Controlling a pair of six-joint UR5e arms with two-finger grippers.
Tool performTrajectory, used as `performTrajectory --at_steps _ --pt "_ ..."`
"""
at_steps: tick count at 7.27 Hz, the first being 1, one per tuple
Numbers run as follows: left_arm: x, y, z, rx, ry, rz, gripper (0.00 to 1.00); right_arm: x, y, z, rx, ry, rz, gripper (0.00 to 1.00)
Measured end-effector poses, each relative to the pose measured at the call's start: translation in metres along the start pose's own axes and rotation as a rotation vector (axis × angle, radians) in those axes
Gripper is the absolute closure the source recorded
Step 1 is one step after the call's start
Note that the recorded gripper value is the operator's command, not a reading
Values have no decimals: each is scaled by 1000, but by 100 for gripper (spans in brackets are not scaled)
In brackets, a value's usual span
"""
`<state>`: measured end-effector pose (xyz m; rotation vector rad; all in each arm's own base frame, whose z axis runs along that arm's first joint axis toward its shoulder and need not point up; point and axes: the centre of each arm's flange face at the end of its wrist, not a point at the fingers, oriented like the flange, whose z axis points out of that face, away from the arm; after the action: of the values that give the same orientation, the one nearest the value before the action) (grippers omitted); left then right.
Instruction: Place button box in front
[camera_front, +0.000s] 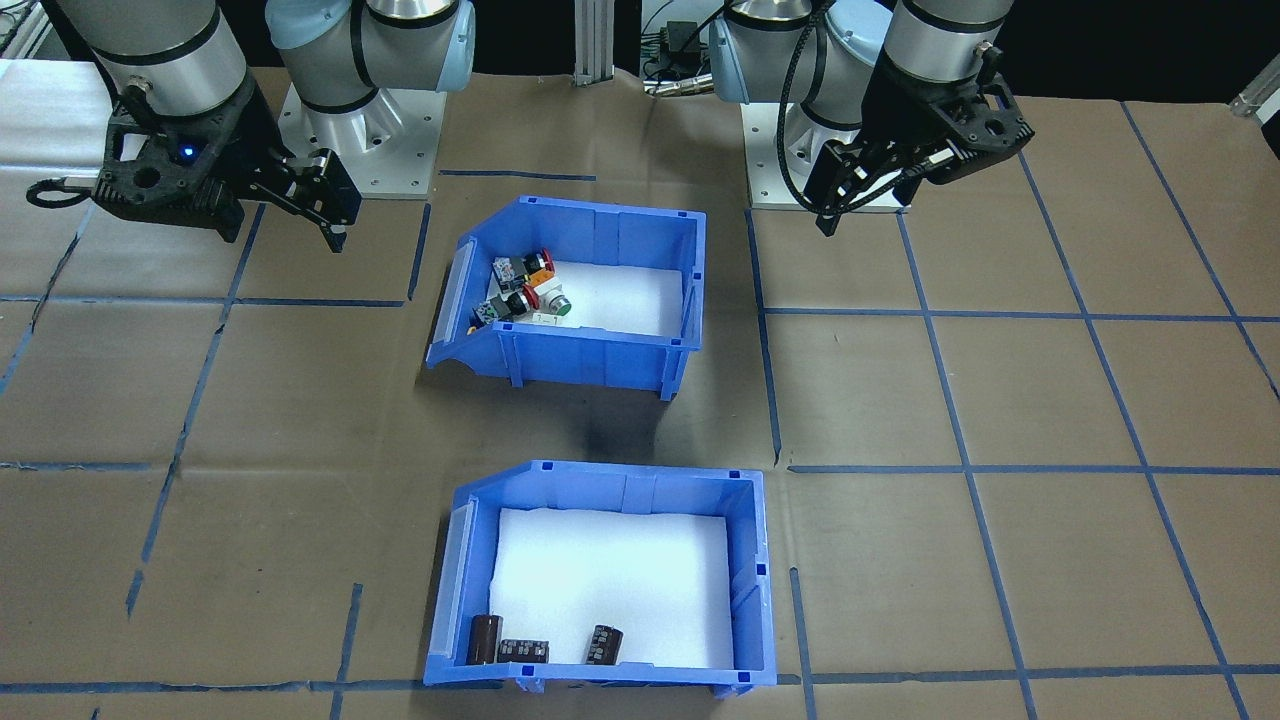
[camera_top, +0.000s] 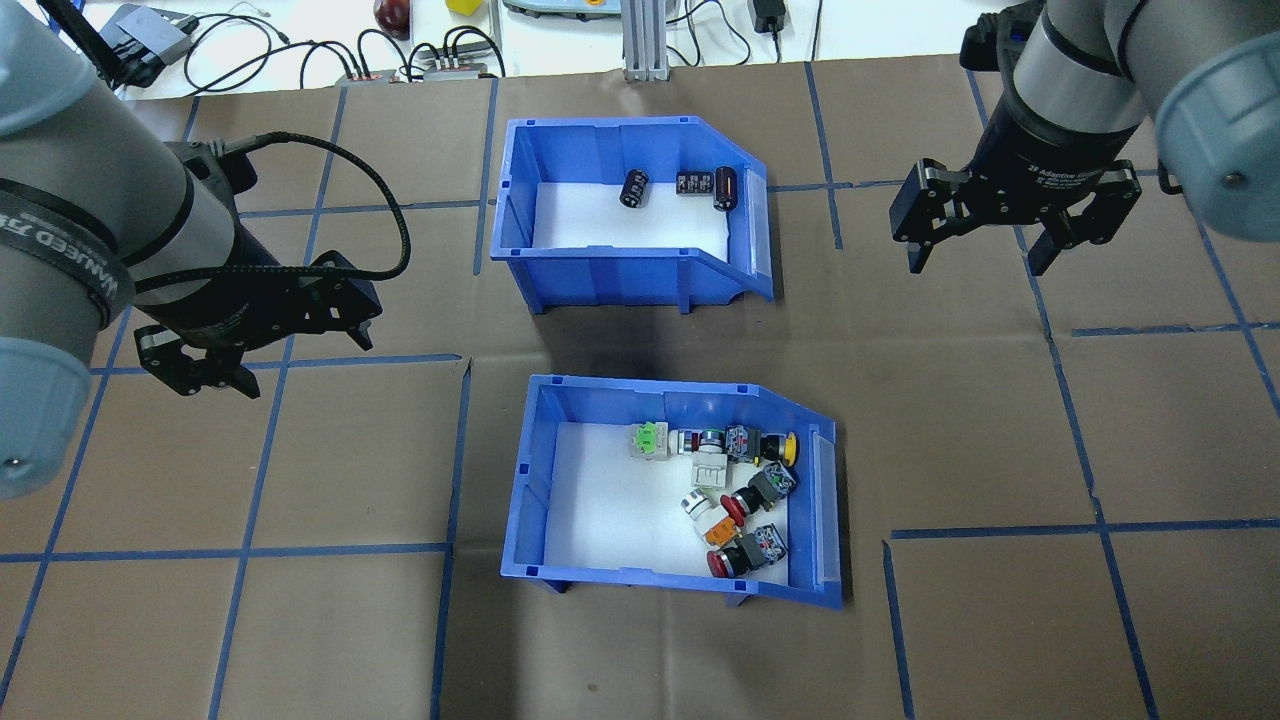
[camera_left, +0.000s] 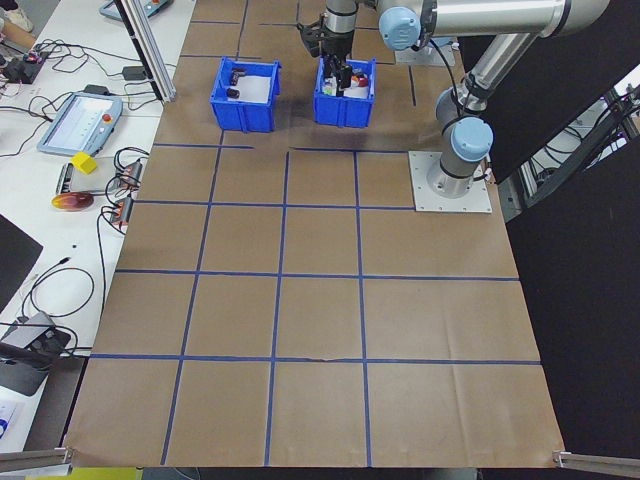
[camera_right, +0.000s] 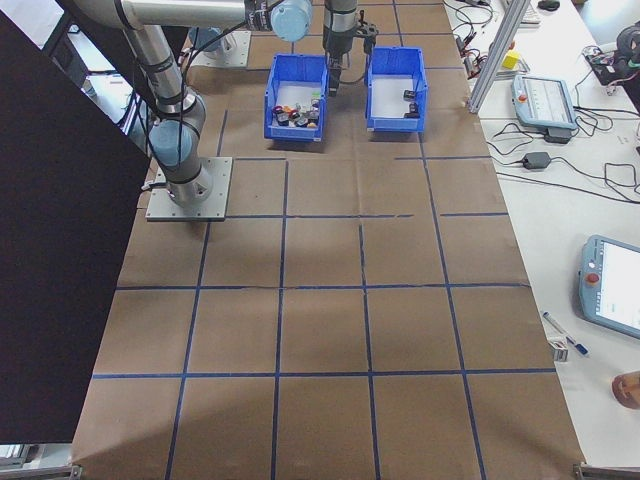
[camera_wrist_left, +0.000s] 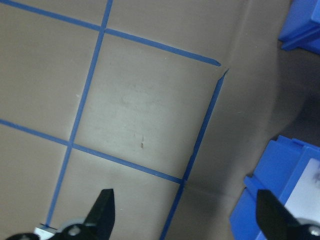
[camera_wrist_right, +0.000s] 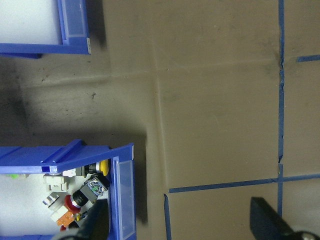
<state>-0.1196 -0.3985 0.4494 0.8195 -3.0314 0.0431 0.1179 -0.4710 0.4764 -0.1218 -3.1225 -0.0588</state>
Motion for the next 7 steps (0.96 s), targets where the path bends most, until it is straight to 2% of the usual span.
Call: performTrajectory --at_steps 1,2,4,5,7 --pt "12 18 14 -35 3 -130 3 -1 -1 0 0 -4 -39 0" --pt "30 46 30 -63 -13 -263 3 -3 -6 4 -4 -6 -136 0" --pt "59 111 59 -84 -52 -530 3 -8 -24 13 -16 -6 -359 0" --pt "68 140 73 -71 -32 -637 3 -16 -39 17 -22 -11 -491 0" --pt "82 196 108 -44 79 -769 3 -56 -80 18 -8 -13 -794 0"
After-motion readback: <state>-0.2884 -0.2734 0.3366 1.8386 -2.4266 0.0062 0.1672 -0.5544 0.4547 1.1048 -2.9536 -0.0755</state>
